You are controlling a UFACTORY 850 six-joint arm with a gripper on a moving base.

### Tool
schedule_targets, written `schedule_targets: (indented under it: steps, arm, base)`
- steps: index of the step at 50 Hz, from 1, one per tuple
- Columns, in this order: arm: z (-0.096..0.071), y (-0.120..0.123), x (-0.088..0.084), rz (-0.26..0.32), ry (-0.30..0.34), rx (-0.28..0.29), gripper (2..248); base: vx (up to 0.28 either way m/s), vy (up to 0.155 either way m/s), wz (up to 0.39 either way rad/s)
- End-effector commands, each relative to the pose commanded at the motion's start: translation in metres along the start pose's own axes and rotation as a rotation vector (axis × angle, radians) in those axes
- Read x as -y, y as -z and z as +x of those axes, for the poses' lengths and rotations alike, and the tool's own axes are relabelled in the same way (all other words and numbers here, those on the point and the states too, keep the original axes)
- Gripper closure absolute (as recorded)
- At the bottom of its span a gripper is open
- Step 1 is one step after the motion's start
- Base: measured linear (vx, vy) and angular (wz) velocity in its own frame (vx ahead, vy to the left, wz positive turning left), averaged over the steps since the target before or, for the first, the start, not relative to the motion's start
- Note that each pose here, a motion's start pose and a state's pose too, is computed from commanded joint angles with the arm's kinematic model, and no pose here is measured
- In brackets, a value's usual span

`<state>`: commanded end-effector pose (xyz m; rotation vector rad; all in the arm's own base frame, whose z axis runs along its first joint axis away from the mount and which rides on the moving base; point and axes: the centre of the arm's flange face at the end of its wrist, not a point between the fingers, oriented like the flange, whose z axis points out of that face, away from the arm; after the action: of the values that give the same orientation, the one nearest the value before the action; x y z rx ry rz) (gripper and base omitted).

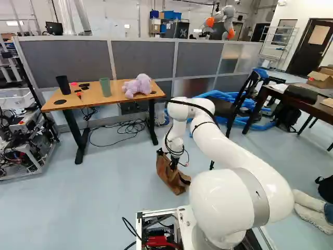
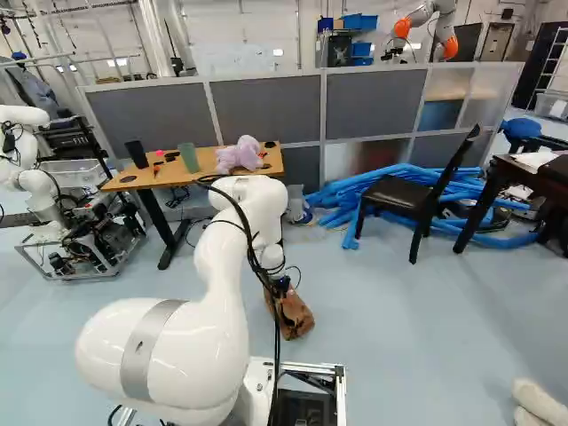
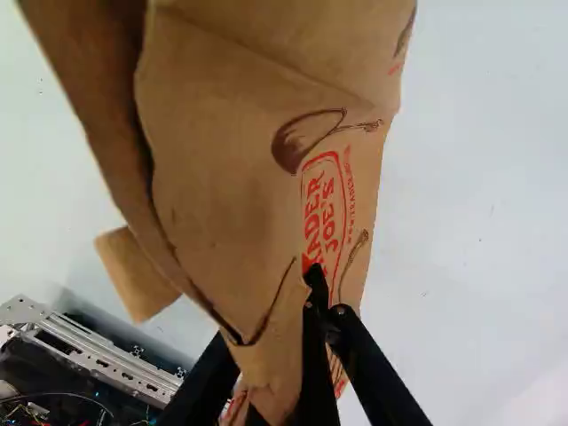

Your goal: Pick up the bag on the ground and place it on the table

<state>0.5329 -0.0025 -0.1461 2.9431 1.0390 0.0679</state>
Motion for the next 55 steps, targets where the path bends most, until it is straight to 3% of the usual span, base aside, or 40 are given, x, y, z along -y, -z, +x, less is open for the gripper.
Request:
schedule_targets:
  steps: [55]
  arm:
    - [0.001,0.079,-0.001,-0.009,0.000,-0.011,229]
  base:
    - [0.000,0.000,0.000]
